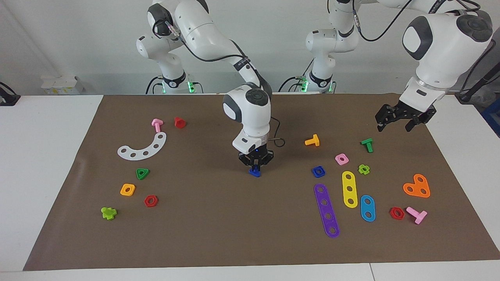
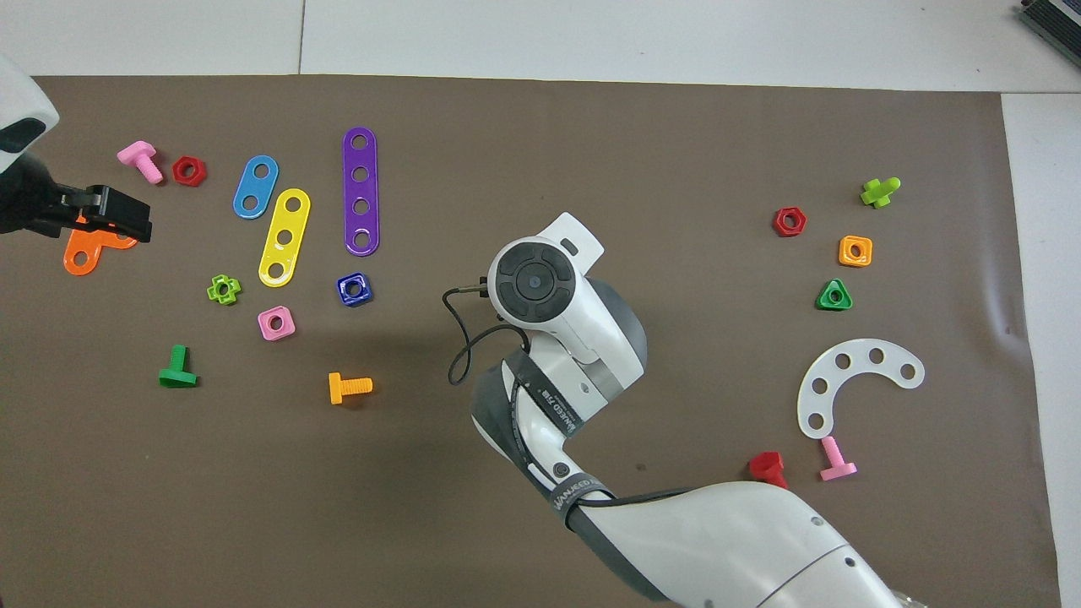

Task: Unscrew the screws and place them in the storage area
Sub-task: 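Grasp the blue bolt with the right gripper and lift it, then carry the blue bolt with the right gripper beside the green triangle nut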

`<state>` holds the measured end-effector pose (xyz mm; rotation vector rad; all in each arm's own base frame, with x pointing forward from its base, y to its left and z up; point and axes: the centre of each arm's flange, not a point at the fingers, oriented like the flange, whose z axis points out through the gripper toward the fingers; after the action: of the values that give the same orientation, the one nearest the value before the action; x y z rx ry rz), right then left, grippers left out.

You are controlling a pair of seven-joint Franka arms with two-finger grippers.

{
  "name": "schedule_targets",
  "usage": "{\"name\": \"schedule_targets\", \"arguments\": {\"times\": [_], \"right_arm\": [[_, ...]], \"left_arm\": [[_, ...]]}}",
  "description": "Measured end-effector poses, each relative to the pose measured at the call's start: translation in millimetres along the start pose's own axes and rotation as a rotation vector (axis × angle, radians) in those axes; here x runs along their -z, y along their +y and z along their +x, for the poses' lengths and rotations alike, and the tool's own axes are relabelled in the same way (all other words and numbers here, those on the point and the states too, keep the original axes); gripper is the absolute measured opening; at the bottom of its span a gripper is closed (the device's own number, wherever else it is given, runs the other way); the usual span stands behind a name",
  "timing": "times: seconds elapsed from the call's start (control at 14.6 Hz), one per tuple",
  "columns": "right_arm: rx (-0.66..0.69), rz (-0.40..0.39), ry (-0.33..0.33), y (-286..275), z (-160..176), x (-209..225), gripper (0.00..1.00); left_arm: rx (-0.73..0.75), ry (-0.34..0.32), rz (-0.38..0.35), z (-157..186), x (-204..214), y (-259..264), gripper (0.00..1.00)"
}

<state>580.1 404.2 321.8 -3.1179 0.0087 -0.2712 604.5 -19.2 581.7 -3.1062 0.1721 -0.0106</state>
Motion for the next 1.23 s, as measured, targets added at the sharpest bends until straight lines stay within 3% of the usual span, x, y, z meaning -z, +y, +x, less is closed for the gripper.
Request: {"name": "schedule_targets", "arguments": {"times": [0.2,0.34,0.55,0.75,0.96,1.23], "right_arm": [[-0.016,0.003,0.014,8,11,9,0.19],[-0.040,0.004,0.034,37,34,37,0.19],[-0.010,-0.022,0.047,156,83,106,0.19],[0.032,-0.059,0.015,278,98,139,0.19],[0.072,-0.058,-0.035,340,91,115,0.19],[0.086,-0.012,-0.035,383,65,56,0.19]], "left_arm": [[0.007,0.001,0.003,0,1,-1,1.00],[0.025,0.002,0.004,0,1,-1,1.00],[0.029,0.004,0.004,0,1,0,1.00],[0.027,0.009,0.004,1,1,1,1.00],[0.024,0.016,0.004,2,1,3,1.00],[0.023,0.019,0.004,2,1,3,1.00]]}}
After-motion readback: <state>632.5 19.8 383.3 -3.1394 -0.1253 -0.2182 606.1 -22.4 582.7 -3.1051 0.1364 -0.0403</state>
